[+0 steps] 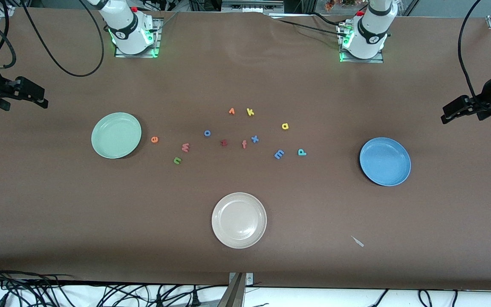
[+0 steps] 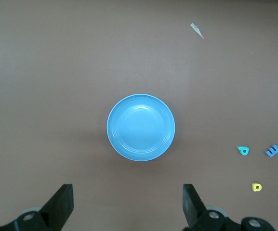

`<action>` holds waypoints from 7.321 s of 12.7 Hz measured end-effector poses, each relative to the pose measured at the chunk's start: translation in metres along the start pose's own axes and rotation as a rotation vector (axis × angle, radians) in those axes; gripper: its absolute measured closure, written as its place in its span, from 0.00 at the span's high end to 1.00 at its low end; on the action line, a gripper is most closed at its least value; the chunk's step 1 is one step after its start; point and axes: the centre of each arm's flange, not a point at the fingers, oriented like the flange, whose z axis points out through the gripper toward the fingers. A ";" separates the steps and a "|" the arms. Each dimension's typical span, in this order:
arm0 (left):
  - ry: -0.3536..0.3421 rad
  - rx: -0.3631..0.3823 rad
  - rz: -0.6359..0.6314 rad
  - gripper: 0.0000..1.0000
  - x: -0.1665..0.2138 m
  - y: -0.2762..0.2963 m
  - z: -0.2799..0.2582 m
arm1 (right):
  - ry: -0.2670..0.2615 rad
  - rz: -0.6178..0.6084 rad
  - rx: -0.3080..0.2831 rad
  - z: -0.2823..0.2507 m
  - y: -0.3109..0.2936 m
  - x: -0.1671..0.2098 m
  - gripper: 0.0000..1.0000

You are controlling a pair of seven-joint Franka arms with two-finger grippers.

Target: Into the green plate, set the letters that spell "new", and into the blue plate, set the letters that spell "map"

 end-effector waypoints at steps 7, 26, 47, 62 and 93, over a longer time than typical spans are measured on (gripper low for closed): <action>-0.002 0.000 0.000 1.00 0.000 0.000 0.001 | -0.001 0.000 0.000 0.000 0.000 0.000 1.00; -0.004 0.000 0.000 1.00 0.000 0.000 0.002 | -0.009 0.000 0.001 0.002 0.000 -0.001 1.00; -0.006 0.000 0.000 1.00 0.000 0.000 0.003 | -0.032 0.001 0.003 0.003 0.000 -0.003 1.00; -0.013 0.001 0.000 1.00 -0.001 0.000 0.006 | -0.041 0.002 0.004 0.004 0.001 -0.004 1.00; -0.154 -0.087 0.239 1.00 -0.044 0.376 0.313 | -0.020 0.797 -0.030 0.374 -0.193 -0.036 0.93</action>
